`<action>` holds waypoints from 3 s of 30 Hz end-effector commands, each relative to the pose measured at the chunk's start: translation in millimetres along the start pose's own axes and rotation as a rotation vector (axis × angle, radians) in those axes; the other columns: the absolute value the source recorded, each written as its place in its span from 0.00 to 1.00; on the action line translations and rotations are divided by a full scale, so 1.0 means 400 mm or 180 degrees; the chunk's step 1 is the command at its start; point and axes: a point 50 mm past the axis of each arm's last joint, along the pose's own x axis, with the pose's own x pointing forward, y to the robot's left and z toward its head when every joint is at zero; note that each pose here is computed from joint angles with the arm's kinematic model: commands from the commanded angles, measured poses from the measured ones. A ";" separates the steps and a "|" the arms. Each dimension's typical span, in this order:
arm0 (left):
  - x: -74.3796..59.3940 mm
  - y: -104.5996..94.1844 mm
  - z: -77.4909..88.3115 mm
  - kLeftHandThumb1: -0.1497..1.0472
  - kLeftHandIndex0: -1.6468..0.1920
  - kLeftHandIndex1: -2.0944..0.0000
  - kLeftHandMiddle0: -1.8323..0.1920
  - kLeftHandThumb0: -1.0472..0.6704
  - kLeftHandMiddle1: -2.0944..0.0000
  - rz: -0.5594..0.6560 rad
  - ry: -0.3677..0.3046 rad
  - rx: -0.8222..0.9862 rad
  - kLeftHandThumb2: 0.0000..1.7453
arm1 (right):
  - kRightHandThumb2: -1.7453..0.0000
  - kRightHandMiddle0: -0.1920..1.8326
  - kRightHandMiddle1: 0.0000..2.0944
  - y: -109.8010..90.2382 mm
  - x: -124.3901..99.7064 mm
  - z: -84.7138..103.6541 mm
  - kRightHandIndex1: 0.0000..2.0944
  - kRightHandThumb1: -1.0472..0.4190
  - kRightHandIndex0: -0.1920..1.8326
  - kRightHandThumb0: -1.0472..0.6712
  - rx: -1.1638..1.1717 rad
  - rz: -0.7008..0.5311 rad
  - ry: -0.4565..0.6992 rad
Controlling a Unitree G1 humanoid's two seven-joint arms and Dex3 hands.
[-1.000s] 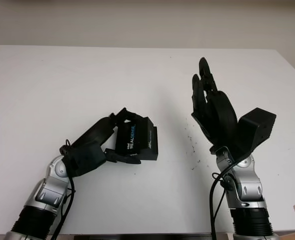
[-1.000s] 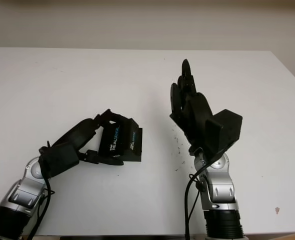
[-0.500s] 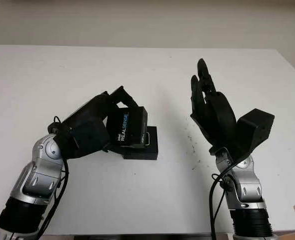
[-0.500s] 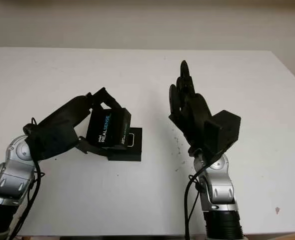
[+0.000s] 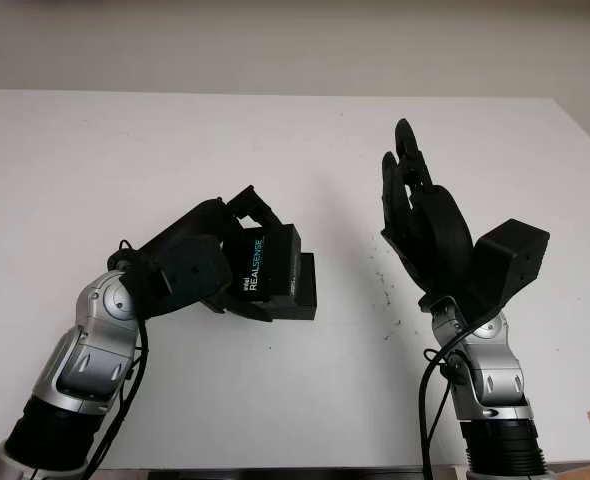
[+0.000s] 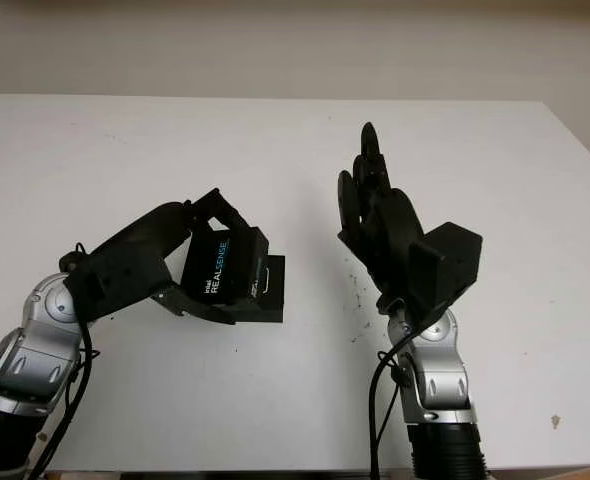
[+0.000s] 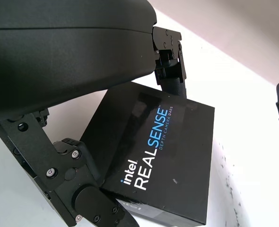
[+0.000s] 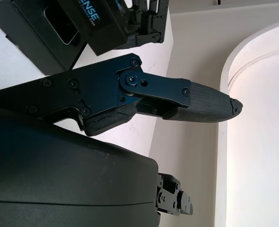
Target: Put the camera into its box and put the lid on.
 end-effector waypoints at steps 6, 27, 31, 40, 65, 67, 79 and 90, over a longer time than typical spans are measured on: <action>0.018 -0.023 0.003 1.00 0.78 0.00 0.72 0.45 0.00 -0.0046 0.0066 -0.0029 0.20 | 0.66 0.00 0.00 0.003 -0.001 0.013 0.00 0.00 0.00 0.11 0.0005 -0.0013 -0.0056; 0.054 -0.018 0.017 1.00 0.79 0.00 0.71 0.46 0.00 -0.0119 0.0134 0.0245 0.21 | 0.67 0.00 0.00 0.006 0.000 0.009 0.00 0.00 0.00 0.13 0.0045 0.0002 -0.0043; 0.061 -0.011 0.025 1.00 0.79 0.00 0.73 0.46 0.00 -0.0173 0.0134 0.0201 0.21 | 0.67 0.00 0.00 0.008 0.000 0.007 0.00 0.00 0.00 0.13 0.0053 -0.0003 -0.0033; 0.076 -0.006 0.039 1.00 0.77 0.00 0.71 0.46 0.00 -0.0256 0.0127 0.0069 0.20 | 0.67 0.00 0.00 0.012 0.000 0.007 0.00 0.00 0.00 0.12 0.0046 -0.0031 -0.0012; 0.076 -0.030 0.057 1.00 0.77 0.05 0.68 0.47 0.00 -0.0252 0.0260 0.0436 0.21 | 0.66 0.00 0.00 0.022 -0.003 0.004 0.00 0.00 0.00 0.12 0.0065 -0.0028 0.0009; 0.074 -0.033 0.054 1.00 0.77 0.05 0.69 0.47 0.00 -0.0245 0.0281 0.0465 0.21 | 0.67 0.00 0.00 0.023 -0.003 0.003 0.00 0.00 0.00 0.12 0.0091 -0.0039 0.0018; 0.064 -0.035 0.032 1.00 0.72 0.00 0.63 0.46 0.00 -0.0221 0.0430 0.0438 0.21 | 0.68 0.00 0.00 0.027 -0.007 -0.002 0.00 0.00 0.00 0.15 0.0147 -0.0073 0.0061; 0.068 -0.037 0.020 1.00 0.74 0.02 0.73 0.46 0.00 -0.0205 0.0583 0.0323 0.21 | 0.68 0.00 0.00 0.031 -0.008 -0.006 0.00 0.00 0.00 0.15 0.0147 -0.0043 0.0077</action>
